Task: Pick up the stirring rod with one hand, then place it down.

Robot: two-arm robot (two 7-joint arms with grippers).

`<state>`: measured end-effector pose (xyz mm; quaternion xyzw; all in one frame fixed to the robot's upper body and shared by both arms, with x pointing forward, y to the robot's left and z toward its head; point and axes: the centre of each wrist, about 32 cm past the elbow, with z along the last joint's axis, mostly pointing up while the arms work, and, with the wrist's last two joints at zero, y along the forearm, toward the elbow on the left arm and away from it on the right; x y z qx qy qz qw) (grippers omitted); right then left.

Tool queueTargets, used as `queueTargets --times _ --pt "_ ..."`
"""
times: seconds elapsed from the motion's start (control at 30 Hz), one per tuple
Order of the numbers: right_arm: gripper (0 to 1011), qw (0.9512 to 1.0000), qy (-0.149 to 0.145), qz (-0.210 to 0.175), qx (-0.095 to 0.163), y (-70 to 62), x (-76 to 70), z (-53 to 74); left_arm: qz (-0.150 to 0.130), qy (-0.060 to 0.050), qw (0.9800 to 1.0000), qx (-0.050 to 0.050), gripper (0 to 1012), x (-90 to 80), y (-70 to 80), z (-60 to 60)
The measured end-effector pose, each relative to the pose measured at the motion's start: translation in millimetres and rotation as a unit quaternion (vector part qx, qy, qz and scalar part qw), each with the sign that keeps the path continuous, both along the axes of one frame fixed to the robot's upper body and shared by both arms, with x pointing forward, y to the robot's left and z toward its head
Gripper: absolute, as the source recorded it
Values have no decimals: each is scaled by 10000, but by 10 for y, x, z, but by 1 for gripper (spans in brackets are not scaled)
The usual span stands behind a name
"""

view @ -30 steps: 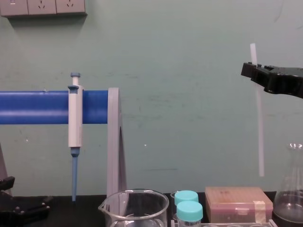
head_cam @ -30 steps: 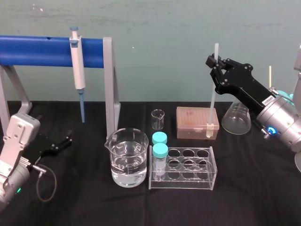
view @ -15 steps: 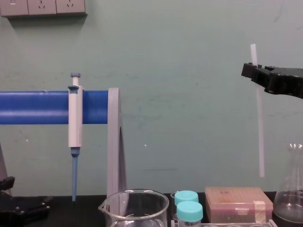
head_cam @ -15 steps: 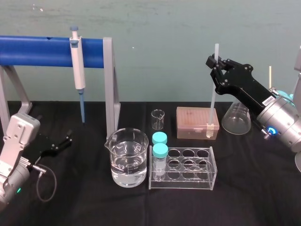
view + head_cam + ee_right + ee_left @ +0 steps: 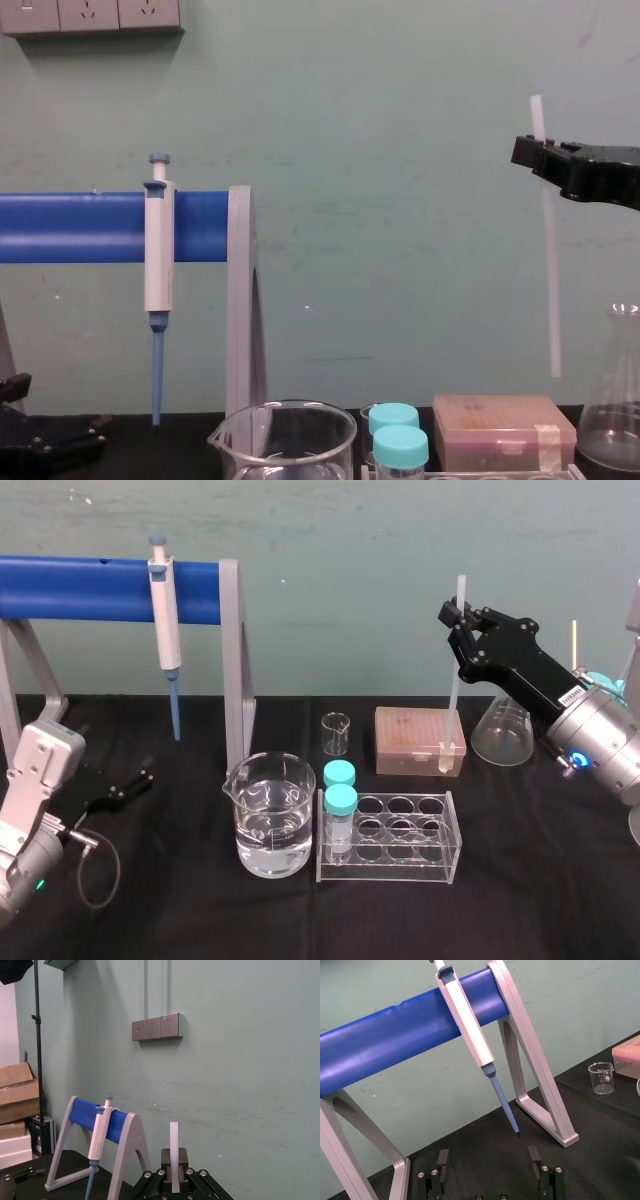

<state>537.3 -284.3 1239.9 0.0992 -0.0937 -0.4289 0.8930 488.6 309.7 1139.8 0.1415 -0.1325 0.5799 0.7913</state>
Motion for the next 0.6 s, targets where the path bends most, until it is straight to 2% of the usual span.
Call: queueTargets --times 0.6 --pt "72 10000 30 -16 -4 4 -5 -12 0 0 10000 0 1000 0 0 0"
